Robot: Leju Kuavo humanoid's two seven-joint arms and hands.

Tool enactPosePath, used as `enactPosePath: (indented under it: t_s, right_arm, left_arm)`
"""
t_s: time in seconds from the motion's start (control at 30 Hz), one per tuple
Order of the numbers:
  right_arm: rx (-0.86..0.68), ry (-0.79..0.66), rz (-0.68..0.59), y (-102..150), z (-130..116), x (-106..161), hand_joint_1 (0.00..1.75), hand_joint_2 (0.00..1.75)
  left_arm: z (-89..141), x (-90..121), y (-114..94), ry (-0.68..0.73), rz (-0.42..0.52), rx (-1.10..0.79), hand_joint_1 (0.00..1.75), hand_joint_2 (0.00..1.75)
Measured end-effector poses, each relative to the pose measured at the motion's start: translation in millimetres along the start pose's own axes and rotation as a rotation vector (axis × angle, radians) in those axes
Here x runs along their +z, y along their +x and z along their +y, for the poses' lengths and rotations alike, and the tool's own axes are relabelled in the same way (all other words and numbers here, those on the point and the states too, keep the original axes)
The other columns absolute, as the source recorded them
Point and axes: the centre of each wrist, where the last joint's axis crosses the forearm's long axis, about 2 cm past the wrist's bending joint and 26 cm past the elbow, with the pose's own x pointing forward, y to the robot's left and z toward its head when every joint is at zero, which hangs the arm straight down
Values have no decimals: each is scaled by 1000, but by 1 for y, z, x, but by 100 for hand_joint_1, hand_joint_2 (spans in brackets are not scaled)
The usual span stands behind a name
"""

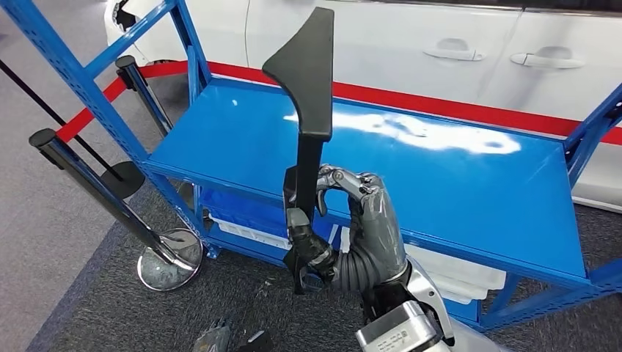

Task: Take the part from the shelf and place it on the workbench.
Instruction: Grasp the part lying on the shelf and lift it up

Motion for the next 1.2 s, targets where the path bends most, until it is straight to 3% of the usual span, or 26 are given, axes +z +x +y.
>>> enactPosePath:
  t_s: [0.47,1.2]
  right_arm:
    - [-114,-3,-1,3,-3,4,173,175]
    - [-152,8,-3,5,-7,7,173,175]
  left_arm:
    - [3,-3,0,-10,0,13,0,175]
    - [3,-3,0,-18,6,23,0,175]
